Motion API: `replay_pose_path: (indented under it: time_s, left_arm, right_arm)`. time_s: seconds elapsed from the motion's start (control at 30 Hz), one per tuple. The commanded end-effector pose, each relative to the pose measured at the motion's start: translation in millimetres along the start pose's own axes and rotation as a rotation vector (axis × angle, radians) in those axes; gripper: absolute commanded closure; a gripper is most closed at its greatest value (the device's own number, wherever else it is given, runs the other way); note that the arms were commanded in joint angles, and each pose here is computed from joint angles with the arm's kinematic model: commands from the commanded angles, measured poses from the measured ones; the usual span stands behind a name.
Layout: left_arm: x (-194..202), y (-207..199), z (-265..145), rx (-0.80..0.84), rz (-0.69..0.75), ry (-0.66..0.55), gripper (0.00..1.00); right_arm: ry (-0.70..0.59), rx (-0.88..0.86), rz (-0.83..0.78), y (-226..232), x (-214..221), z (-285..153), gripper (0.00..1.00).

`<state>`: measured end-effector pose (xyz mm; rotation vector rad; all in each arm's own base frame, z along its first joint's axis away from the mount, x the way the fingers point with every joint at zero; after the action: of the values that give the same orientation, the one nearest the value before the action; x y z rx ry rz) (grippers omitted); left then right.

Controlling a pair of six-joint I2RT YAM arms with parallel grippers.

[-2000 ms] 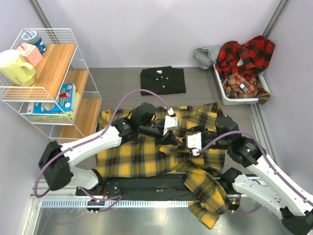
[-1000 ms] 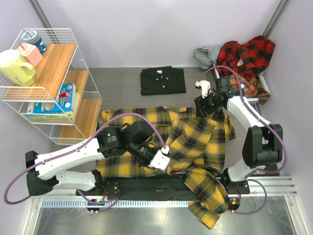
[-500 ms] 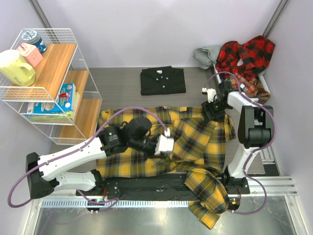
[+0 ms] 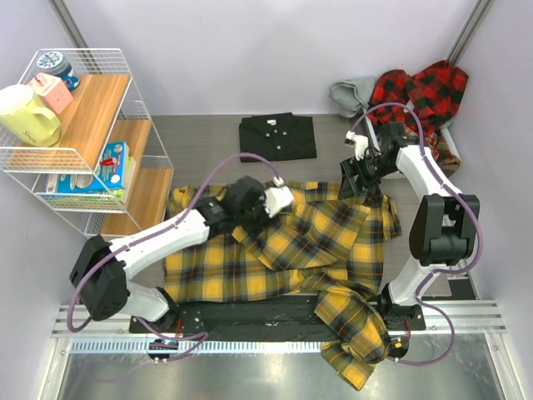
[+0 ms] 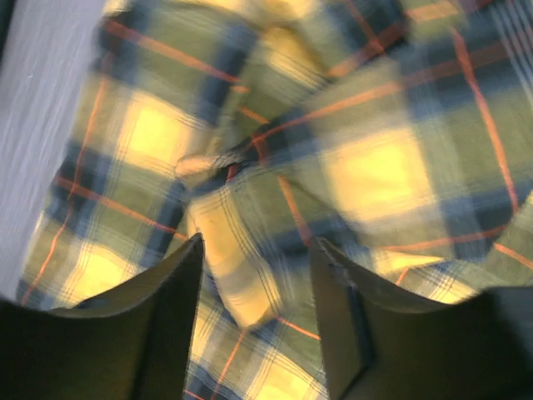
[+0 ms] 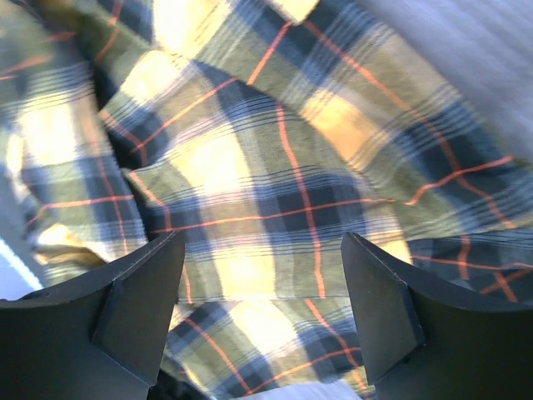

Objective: Fold and stack the long sleeve shirts
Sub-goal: Fold the shirt

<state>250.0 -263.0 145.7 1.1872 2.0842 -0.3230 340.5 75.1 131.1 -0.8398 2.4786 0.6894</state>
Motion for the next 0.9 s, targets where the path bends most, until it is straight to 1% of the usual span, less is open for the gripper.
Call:
replay_pose_path:
  time_s: [0.0, 0.03, 0.07, 0.1, 0.13, 0.17, 0.3, 0.33, 0.37, 0.43, 0.47, 0.57, 0.77, 0.87]
  left_arm:
    - [1, -25, -4, -0.021, 0.215, -0.025, 0.38]
    - [3, -32, -8, 0.037, 0.198, -0.04, 0.28]
    - [9, -23, -10, 0.037, 0.149, -0.03, 0.27]
    - [12, -19, -13, 0.074, 0.072, -0.028, 0.26]
    - [21, -13, -16, 0.101, 0.011, 0.0, 0.26]
    - [25, 9, -18, 0.107, -0.091, -0.007, 0.26]
    - [36, 41, -15, 0.137, -0.269, 0.016, 0.26]
    - [32, 45, -15, 0.161, -0.298, 0.012, 0.28]
    - [43, 45, -4, 0.183, -0.334, 0.067, 0.3]
    - [47, 56, 5, 0.168, -0.382, 0.103, 0.33]
    - [55, 57, 15, 0.167, -0.41, 0.14, 0.33]
    - [65, 66, 32, 0.162, -0.509, 0.188, 0.33]
    - [80, 65, 54, 0.165, -0.564, 0.24, 0.34]
    - [94, 60, 64, 0.176, -0.58, 0.282, 0.34]
  right_arm:
    - [-0.027, -0.083, 0.03, 22, -6, -5, 0.19]
    - [-0.016, -0.093, 0.034, 25, -3, -3, 0.19]
    - [-0.011, -0.098, 0.038, 26, -1, -2, 0.19]
    - [-0.007, -0.104, 0.041, 28, 1, -2, 0.2]
    - [0.006, -0.119, 0.036, 34, 3, 2, 0.21]
    - [0.014, -0.13, 0.021, 40, 4, 5, 0.22]
    - [0.054, -0.16, 0.008, 54, 17, 14, 0.27]
    - [0.073, -0.176, 0.006, 60, 23, 18, 0.3]
    - [0.077, -0.184, 0.003, 64, 24, 20, 0.32]
    - [0.097, -0.207, -0.002, 75, 29, 26, 0.35]
    - [0.101, -0.21, -0.003, 79, 29, 27, 0.35]
    - [0.105, -0.216, -0.009, 88, 32, 32, 0.35]
    - [0.13, -0.217, 0.0, 92, 44, 38, 0.35]
    - [0.139, -0.219, 0.006, 91, 49, 40, 0.34]
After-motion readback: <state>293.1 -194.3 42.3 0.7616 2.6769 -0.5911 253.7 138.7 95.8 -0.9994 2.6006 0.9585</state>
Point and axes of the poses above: each gripper's point midway between its finger pads, its own z axis out along the fingers, its own y axis along the line the jaws close on, x = y × z, the point moved 1 cm from there along -z, back along the fingers, and after that the axes turned 5 degrees about -z, right-handed, at the moved point
